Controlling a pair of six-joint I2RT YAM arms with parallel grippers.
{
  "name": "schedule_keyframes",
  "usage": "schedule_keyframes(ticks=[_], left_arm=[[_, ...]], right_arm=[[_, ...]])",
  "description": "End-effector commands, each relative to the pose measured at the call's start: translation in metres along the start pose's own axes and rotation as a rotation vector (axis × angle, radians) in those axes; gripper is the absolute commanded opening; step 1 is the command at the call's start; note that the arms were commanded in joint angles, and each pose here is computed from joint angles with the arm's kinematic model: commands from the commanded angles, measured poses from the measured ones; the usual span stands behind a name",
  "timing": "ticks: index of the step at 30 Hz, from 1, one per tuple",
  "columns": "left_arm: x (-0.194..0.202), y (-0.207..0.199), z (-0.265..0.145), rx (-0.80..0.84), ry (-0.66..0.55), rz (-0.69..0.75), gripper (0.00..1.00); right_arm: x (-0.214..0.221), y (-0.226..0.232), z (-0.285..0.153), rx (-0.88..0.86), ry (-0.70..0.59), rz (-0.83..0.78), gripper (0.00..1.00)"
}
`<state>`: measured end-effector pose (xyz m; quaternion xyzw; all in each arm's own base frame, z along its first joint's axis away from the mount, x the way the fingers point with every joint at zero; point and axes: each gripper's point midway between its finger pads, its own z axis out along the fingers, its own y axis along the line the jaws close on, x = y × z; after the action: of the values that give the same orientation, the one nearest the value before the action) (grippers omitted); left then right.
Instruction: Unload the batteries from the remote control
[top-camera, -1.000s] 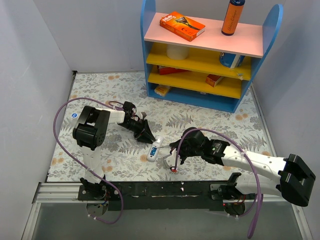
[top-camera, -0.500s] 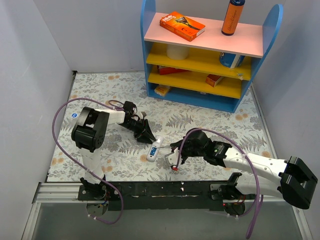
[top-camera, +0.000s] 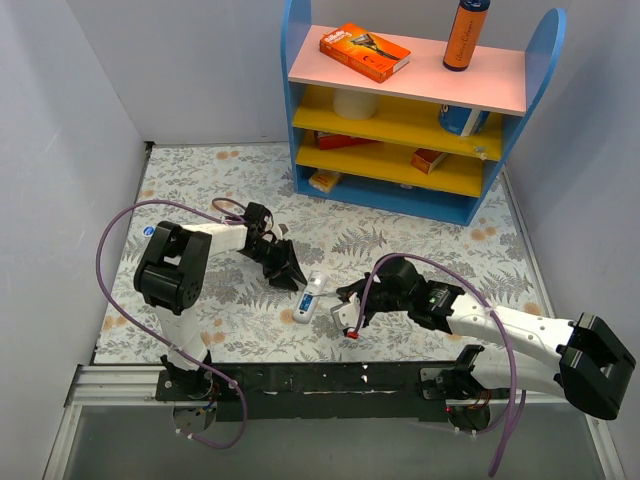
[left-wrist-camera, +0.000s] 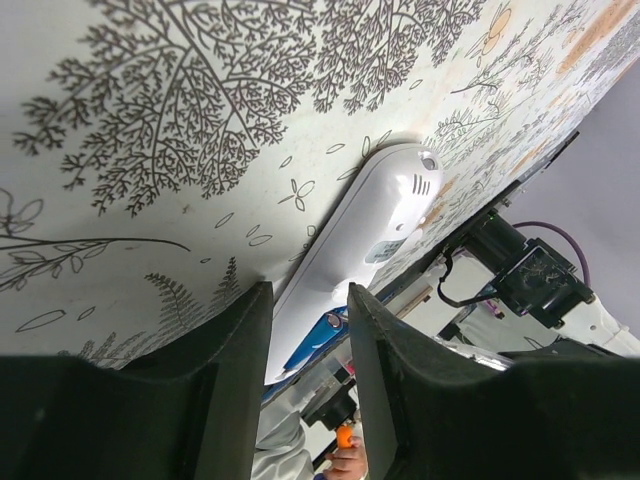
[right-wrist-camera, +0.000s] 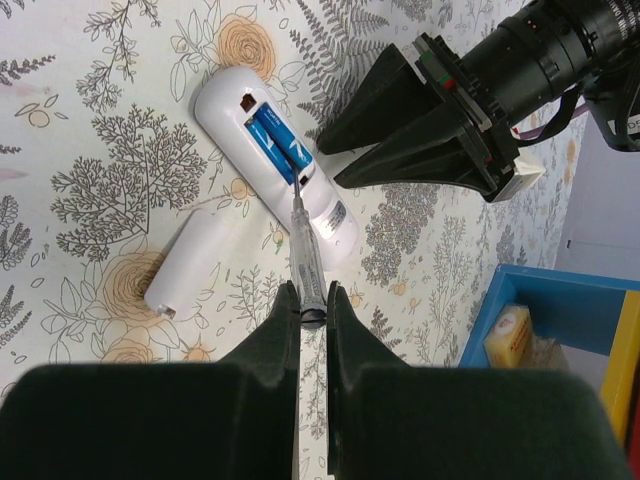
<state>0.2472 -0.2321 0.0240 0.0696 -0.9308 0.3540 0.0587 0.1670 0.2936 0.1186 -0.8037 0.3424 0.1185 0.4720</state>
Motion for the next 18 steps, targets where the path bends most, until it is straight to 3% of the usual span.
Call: schedule_keyframes(ticks=[1,8,17,18], left_arm=[[0.0,0.026,0.012,-0.092,-0.015,0.003,0.36],[0.002,0.028,0.023,-0.098,0.001,-0.003,0.34],[0.003,0.031,0.025,-0.113,0.002,-0.011,0.35],[0.003,0.032,0.026,-0.113,0.003,-0.012,0.35]], right_arm=[[-0.014,0.002,0.005,-0.012,-0.081,0.029,0.01],[-0.021,0.006,0.006,0.014,-0.133,0.095,0.01],[-0.009,0.024,0.001,-0.034,-0.066,0.189,0.01],[-0.008,0.025,0.002,-0.041,-0.06,0.193,0.07]])
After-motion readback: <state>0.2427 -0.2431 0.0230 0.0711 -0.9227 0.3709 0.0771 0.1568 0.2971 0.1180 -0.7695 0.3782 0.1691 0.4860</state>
